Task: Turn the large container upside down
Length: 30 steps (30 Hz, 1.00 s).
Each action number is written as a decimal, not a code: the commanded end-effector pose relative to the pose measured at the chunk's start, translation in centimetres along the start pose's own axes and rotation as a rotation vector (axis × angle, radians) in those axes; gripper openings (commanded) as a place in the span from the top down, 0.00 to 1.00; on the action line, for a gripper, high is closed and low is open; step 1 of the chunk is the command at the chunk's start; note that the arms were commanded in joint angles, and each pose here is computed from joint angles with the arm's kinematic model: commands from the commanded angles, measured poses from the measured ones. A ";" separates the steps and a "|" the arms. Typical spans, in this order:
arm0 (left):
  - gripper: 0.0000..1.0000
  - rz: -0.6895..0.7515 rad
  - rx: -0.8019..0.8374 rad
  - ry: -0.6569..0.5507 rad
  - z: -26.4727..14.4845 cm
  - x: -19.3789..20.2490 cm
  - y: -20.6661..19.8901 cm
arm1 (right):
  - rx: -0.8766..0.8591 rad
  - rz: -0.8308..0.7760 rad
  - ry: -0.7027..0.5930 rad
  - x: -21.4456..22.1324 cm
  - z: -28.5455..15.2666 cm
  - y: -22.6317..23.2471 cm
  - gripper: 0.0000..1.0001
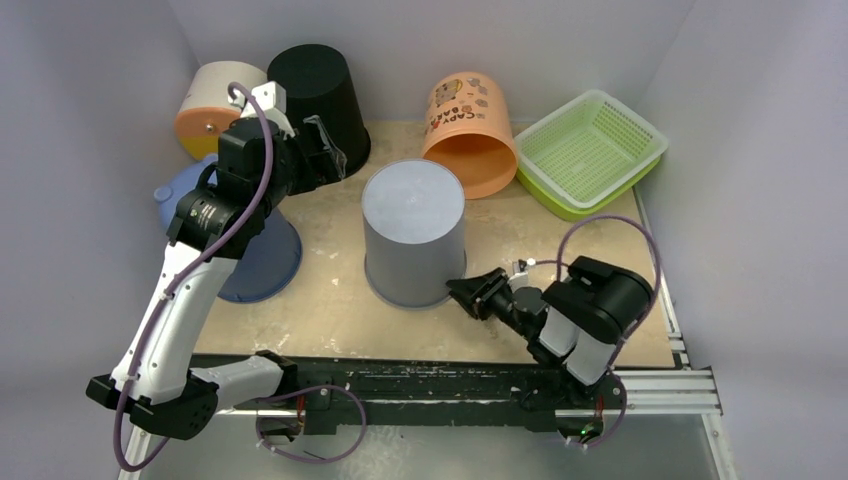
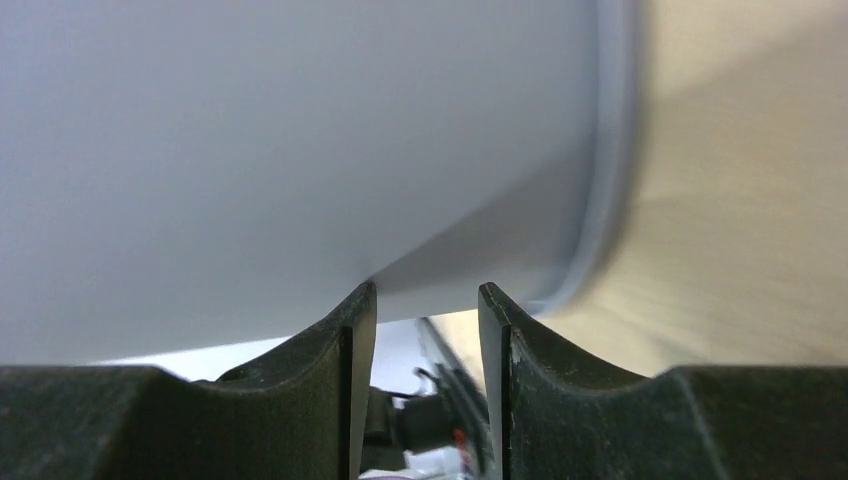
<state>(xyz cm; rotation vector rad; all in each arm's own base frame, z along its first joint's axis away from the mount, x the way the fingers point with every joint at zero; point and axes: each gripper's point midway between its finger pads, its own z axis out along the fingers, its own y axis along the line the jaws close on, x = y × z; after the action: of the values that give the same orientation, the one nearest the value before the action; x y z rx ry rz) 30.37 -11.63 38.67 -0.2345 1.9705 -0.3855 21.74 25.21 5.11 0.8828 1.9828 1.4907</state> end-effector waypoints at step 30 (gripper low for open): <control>0.17 0.008 -0.027 -0.114 -2.2 -4.3 -0.2 | 0.302 -0.882 0.126 -0.4 12.1 14.6 0.29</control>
<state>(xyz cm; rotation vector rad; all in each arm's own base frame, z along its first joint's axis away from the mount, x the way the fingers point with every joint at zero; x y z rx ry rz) 30.09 -10.45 41.27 -0.2704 1.9189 -0.3515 34.62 33.23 24.96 0.2620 2.0120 0.9148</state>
